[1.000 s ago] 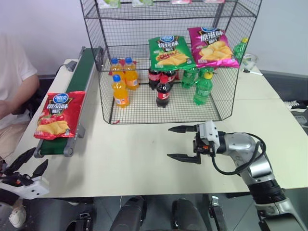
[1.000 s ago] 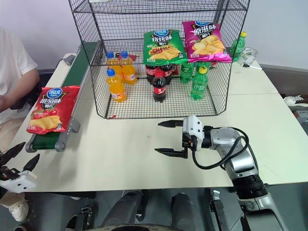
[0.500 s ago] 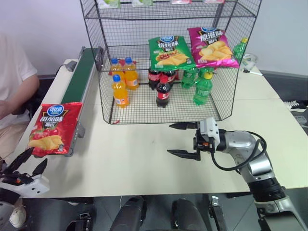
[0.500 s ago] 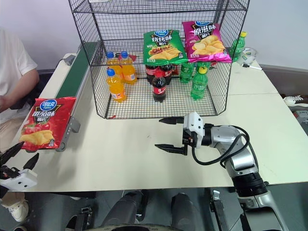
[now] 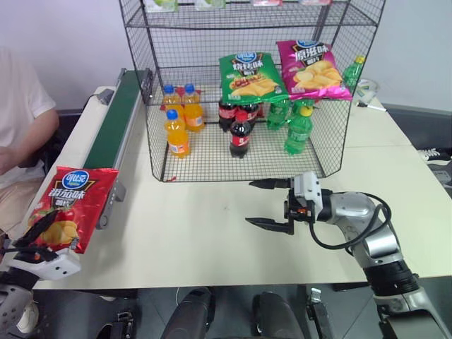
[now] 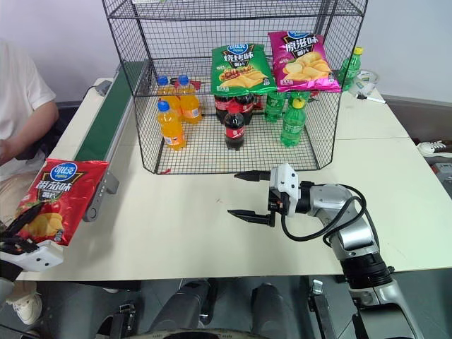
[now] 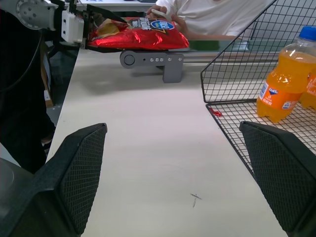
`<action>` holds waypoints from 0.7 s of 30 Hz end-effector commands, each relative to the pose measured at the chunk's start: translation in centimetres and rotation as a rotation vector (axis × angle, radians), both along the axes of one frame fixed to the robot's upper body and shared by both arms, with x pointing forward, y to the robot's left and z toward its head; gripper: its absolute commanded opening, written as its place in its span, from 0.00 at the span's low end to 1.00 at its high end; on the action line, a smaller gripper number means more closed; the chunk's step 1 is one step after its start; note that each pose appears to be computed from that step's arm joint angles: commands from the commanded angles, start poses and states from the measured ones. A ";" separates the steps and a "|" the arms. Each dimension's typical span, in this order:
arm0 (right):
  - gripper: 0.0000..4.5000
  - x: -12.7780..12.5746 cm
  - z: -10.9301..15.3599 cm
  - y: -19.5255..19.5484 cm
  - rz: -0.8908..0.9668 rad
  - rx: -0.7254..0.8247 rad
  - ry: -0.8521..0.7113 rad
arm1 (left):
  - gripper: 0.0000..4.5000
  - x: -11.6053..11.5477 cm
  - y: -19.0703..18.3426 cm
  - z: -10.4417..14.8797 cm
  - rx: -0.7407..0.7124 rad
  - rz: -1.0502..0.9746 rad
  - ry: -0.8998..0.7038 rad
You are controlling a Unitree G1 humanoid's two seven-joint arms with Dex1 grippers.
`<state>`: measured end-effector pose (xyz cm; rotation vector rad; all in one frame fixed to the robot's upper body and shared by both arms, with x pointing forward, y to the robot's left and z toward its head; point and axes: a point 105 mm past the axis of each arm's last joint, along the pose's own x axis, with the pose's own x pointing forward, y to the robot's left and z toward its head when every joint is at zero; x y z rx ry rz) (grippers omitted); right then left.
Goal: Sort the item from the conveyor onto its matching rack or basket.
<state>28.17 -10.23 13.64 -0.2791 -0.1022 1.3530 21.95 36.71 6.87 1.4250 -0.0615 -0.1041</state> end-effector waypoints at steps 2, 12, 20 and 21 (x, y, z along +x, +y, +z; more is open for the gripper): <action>1.00 0.1 0.9 -0.3 -0.013 0.009 -0.052 | 0.69 0.6 0.0 1.2 -0.014 -0.013 -0.033; 1.00 0.3 0.7 -0.1 -0.013 0.010 -0.052 | 0.02 0.2 -1.0 1.9 -0.023 -0.038 -0.064; 1.00 0.5 0.9 -0.3 -0.030 0.013 -0.071 | 0.02 0.1 -3.3 5.8 -0.040 -0.112 -0.187; 1.00 0.6 1.0 -0.4 -0.036 0.016 -0.078 | 0.02 0.3 -3.7 6.4 -0.039 -0.124 -0.204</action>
